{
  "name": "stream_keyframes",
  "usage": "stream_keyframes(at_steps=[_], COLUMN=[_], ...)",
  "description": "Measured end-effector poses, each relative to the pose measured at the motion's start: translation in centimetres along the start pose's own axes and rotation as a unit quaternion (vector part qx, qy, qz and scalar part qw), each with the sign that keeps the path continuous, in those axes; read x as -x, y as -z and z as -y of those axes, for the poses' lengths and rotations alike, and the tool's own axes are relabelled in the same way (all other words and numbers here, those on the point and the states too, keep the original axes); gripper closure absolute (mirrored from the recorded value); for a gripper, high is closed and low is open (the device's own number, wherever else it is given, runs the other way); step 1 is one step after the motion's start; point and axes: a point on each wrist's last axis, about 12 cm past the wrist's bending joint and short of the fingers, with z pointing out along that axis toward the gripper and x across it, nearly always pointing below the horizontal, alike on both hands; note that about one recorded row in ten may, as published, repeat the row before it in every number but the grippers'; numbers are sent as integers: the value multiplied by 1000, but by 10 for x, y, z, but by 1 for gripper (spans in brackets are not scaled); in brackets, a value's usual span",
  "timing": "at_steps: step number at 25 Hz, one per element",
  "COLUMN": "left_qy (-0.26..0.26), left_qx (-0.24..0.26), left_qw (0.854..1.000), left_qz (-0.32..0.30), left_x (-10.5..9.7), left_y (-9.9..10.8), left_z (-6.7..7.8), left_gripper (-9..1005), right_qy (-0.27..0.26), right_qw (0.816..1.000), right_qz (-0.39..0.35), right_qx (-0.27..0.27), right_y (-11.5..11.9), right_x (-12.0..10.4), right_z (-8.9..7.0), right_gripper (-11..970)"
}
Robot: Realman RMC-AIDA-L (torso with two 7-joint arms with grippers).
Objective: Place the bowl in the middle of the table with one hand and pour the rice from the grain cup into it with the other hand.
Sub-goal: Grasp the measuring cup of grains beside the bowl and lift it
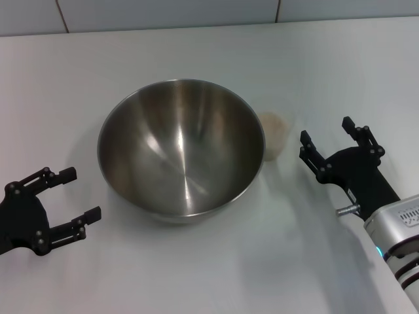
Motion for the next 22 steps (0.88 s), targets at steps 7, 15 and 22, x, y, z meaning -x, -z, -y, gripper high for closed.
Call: stream_keyframes(at_steps=[7,15,22], left_qy=[0,1,4], left_qx=[-1,-1,4], left_qw=[1000,1000,1000], left_qz=[2,5,10], left_x=[0,-1,0], left_y=[-1,-2,-1], left_z=[1,3,3], left_gripper=[181,181,181], right_qy=[5,8,10], right_qw=[1000,1000,1000], right_qz=[-3,-6,-4], right_qx=[-1,3,5], right_y=[-7,-16,-21], right_x=[1,3,5], right_z=[3,4,7], right_gripper=[167,167,168])
